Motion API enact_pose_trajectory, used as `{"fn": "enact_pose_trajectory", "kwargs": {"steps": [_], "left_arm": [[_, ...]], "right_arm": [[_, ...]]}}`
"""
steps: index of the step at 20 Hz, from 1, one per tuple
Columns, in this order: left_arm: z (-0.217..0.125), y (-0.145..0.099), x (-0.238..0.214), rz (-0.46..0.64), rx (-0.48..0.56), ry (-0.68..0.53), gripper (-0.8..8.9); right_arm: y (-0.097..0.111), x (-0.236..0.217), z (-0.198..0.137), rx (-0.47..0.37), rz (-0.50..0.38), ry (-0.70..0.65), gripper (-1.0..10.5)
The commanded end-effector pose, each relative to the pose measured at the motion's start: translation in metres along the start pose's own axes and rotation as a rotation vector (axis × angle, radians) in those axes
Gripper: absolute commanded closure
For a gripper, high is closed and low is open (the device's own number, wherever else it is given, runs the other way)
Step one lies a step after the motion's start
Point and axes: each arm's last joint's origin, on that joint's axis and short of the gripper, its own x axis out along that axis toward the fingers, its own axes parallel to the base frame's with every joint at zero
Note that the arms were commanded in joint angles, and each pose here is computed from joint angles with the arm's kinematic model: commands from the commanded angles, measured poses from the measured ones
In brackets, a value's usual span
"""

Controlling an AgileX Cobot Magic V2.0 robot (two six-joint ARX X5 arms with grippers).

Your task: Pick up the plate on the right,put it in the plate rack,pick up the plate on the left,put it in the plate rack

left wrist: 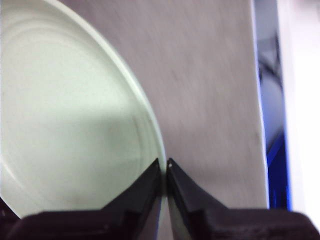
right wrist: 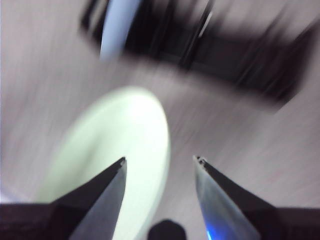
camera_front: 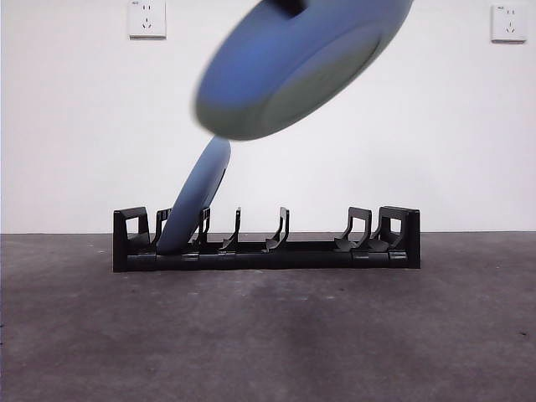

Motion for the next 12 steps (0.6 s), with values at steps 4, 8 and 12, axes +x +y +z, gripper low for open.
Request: {"fn": "enact_pose_trajectory", "kwargs": {"steps": [4, 8, 12], "left_arm": [[0.015, 0.047, -0.004, 0.138, -0.324, -0.354, 8.22], [0.011, 0.087, 0.004, 0.225, -0.458, -0.523, 8.22], [0.001, 0.112, 0.027, 0.277, -0.532, -0.56, 8.22]], "right_arm": [[0.011, -0.119, -0.015, -0.041, -0.039, -0.374, 7.2], [0.014, -0.168, -0.047, -0.056, -0.027, -0.49, 7.2], [0.014, -0.183, -0.065, -0.06, -0.013, -0.493, 7.2]]}}
